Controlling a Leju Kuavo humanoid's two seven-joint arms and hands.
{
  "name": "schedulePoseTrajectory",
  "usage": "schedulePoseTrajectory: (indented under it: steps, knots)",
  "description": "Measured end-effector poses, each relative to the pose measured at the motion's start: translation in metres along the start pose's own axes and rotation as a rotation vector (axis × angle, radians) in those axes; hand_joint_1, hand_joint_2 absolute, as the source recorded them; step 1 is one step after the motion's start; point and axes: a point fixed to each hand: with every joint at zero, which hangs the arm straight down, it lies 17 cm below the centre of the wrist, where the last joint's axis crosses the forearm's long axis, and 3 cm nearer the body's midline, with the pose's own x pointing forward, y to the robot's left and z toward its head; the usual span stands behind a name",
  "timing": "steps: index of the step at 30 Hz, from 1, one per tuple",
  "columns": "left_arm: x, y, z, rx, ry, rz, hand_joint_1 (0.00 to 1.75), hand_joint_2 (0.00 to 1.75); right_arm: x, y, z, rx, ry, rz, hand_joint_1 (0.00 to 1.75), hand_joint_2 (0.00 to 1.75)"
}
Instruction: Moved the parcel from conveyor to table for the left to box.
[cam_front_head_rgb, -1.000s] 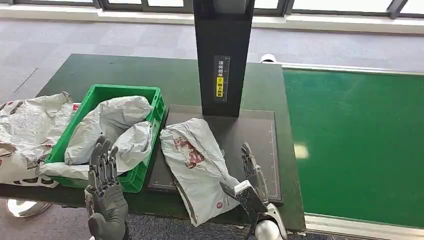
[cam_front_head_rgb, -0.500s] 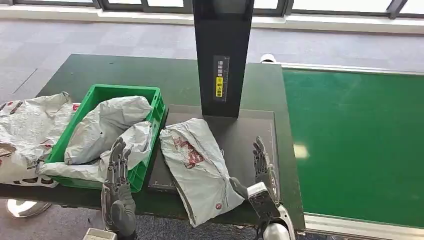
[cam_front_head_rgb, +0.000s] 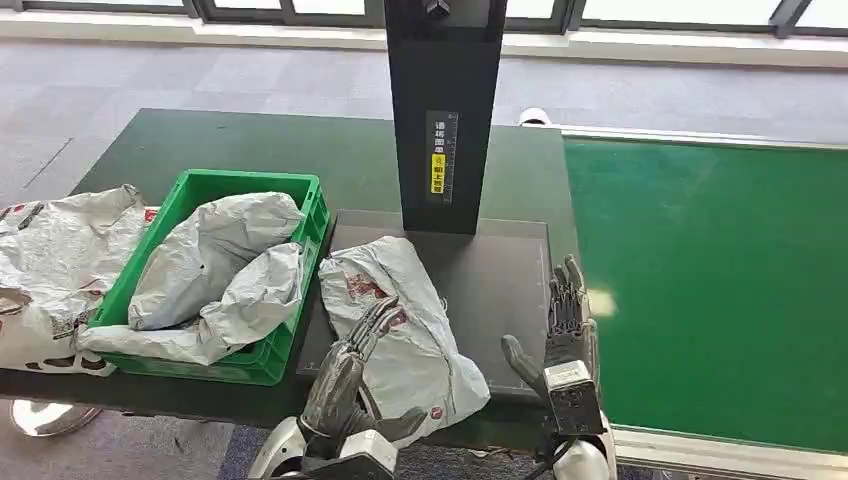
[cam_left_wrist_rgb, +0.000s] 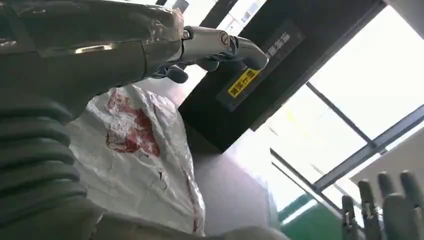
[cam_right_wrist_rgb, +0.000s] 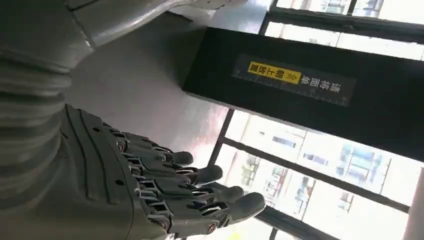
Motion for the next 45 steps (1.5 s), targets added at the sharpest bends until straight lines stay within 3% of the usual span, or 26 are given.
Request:
schedulePoseTrajectory:
  steps: [16,17,18,45]
  knots:
    - [-0.101,-0.085,0.023,-0.321,0.243,-0.335,0.00,1.75,0.001,-0.004,0.015,-0.008,0.002,0.035,0.00,1.75]
    - [-0.105,-0.089,0.026,-0.340,0.255,-0.343,0.79,1.75,0.001,-0.004,0.016,-0.007,0.002,0.036,0.00,1.75]
    - [-0.108,-0.092,0.027,-0.352,0.259,-0.351,1.75,1.75,0.001,-0.004,0.016,-0.006,0.001,0.039,0.00,1.75]
    - [-0.097,-0.092,0.014,-0.324,0.179,-0.387,1.75,1.75,0.016,-0.010,0.017,-0.013,-0.036,0.072,0.00,1.75]
